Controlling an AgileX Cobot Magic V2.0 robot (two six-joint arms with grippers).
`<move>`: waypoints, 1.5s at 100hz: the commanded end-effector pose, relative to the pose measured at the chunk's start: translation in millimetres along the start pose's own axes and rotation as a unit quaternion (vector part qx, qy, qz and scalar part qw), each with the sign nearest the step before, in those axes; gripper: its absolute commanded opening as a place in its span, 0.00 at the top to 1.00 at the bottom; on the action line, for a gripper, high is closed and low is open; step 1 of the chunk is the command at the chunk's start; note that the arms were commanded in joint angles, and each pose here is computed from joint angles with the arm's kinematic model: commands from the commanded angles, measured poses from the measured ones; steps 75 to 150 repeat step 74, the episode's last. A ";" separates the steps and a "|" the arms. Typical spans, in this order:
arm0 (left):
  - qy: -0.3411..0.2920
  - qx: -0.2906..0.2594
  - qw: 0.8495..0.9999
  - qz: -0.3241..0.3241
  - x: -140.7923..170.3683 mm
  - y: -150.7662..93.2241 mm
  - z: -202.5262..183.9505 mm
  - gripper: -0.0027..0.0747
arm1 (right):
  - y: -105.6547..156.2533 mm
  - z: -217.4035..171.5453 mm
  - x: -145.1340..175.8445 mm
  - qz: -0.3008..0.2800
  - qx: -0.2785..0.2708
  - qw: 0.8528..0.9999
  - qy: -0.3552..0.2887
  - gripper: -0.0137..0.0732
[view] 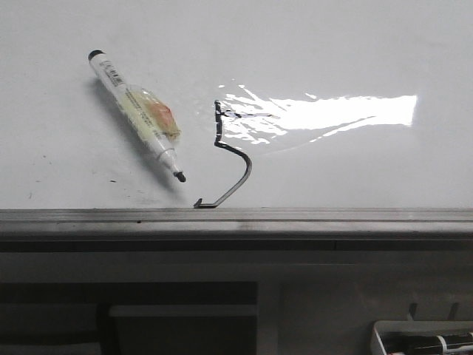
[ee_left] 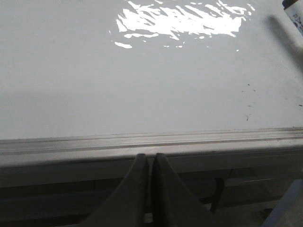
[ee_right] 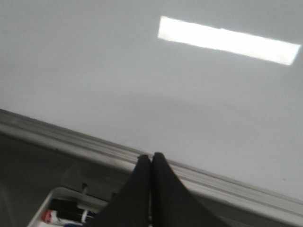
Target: Write number 5 on whiteboard
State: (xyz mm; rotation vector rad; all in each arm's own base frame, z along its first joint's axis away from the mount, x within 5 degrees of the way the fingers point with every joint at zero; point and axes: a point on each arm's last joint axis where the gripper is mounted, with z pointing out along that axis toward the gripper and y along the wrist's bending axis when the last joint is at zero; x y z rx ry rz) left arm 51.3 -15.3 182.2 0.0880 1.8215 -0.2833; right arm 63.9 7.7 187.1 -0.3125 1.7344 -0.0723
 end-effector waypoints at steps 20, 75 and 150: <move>-0.026 0.000 1.000 -0.012 0.2 0.7 0.5 0.99 | -1.5 -7.4 16.9 -0.034 0.023 0.998 0.037 0.91; -0.025 0.000 1.000 -0.012 0.3 0.7 0.7 0.99 | -1.5 -7.4 16.4 -0.034 0.023 0.999 0.034 0.91; -0.025 0.000 1.000 -0.012 0.3 0.7 0.7 0.99 | -1.5 -7.4 16.4 -0.034 0.023 0.999 0.034 0.91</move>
